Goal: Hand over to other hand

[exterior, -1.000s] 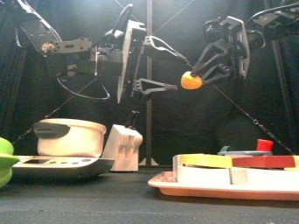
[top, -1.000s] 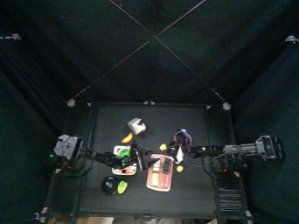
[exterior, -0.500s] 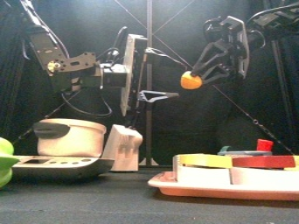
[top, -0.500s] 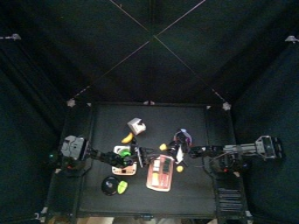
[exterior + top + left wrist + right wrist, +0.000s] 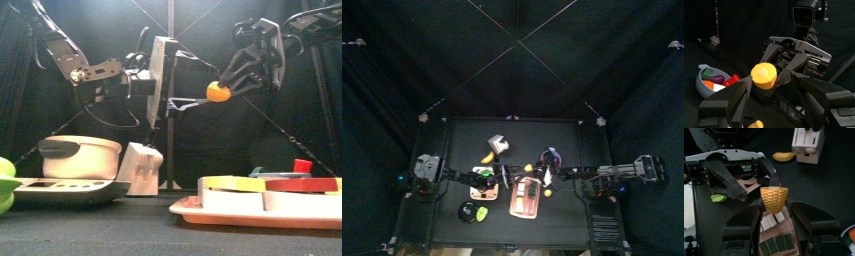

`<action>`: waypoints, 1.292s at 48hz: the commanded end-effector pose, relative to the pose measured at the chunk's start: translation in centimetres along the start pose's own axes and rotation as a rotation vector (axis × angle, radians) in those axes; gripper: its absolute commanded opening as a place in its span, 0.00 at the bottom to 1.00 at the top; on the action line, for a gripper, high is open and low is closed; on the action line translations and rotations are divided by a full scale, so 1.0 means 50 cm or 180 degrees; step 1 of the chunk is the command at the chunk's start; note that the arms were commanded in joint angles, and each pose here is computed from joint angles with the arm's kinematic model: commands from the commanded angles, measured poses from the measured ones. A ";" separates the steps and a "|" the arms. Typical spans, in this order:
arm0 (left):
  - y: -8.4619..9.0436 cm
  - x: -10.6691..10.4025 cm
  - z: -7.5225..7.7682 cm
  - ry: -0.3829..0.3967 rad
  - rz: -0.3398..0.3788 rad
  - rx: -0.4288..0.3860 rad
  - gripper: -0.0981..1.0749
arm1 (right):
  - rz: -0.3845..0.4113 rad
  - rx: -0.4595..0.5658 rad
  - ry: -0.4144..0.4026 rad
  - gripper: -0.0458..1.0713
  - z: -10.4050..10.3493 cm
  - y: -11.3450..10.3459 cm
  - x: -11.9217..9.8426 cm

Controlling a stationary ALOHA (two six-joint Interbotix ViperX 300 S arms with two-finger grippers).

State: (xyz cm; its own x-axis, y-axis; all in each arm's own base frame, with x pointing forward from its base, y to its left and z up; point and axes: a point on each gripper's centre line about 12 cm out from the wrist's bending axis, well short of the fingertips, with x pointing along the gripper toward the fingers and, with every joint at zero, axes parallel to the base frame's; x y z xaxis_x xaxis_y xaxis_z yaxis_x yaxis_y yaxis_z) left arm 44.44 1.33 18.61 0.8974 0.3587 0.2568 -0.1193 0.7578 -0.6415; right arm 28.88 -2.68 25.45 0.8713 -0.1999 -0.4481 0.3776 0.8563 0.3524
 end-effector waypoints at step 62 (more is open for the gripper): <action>-0.001 0.024 -0.008 -0.0268 0.0288 -0.0475 0.87 | 0.0019 -0.0015 -0.0162 0.63 0.035 0.003 -0.007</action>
State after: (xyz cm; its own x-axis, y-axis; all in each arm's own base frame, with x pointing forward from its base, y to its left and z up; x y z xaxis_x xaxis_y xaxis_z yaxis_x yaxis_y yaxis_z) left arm 45.40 1.35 17.57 0.8590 0.4630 0.2186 -0.1522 0.6386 -0.7544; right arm 28.93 -3.28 25.72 0.8711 -0.2190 -0.4396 0.3870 0.8572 0.3397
